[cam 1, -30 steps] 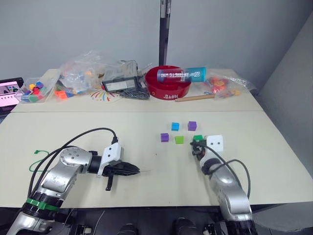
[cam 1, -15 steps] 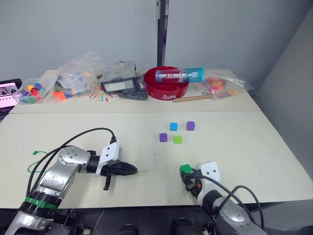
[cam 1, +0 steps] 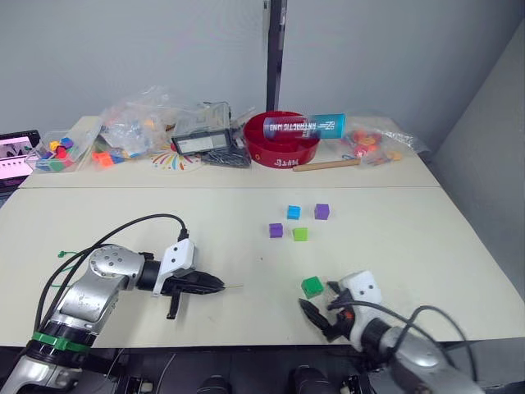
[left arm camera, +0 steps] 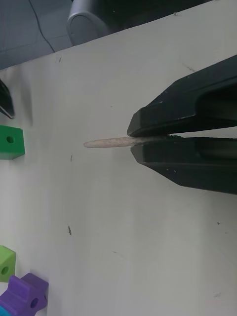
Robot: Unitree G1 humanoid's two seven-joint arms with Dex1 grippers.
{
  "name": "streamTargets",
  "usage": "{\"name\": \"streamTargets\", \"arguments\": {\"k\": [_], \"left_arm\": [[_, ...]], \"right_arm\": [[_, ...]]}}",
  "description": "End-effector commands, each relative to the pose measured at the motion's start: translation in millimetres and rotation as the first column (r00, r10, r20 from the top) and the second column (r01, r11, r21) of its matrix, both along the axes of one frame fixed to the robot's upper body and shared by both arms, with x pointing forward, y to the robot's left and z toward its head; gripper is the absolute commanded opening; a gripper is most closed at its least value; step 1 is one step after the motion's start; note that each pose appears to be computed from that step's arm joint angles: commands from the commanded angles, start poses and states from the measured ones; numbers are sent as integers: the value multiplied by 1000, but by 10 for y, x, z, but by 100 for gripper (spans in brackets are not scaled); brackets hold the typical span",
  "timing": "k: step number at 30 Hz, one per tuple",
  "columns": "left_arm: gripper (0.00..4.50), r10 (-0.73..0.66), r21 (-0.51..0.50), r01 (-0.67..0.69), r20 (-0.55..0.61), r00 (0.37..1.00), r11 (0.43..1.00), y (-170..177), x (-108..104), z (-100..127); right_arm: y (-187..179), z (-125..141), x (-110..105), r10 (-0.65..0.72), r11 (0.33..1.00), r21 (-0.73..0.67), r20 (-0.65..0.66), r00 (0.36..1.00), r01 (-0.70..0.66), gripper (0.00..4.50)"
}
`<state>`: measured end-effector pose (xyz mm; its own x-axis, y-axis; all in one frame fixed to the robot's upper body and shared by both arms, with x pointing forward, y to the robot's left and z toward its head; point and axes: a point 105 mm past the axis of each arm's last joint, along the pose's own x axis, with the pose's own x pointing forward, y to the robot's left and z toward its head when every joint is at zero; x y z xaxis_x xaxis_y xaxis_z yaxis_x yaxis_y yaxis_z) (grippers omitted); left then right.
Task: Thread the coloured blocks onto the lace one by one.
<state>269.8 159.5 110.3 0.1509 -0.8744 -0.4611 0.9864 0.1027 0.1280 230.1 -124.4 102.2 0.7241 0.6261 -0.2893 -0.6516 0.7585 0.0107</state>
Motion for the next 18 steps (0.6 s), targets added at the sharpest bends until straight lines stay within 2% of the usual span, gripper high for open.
{"name": "streamTargets", "arguments": {"k": [1, 4, 6, 8, 14, 18], "left_arm": [[0, -9, -15, 9, 38, 999, 1000, -1, -9, 121], [0, -9, -11, 9, 39, 999, 1000, 9, -13, 127], [0, -8, -10, 8, 40, 999, 1000, 13, -25, 136], [0, -5, -9, 6, 39, 999, 1000, 20, -32, 140], [0, 1, -12, -1, 35, 999, 1000, 4, -87, 138], [0, 5, -15, -5, 34, 999, 1000, -10, -137, 140]], "right_arm": [[-12, 259, -17, 295, 955, -20, 26, 955, -295, 447], [-105, 382, 46, 504, 859, -99, -16, 863, -503, 447], [-118, 415, 104, 635, 755, -169, -52, 770, -634, 447], [-117, 387, 198, 712, 663, -251, -79, 697, -705, 447], [-126, 154, 477, 836, 434, -426, -139, 532, -794, 447], [-110, 20, 619, 863, 375, -448, -150, 482, -811, 447]]}}
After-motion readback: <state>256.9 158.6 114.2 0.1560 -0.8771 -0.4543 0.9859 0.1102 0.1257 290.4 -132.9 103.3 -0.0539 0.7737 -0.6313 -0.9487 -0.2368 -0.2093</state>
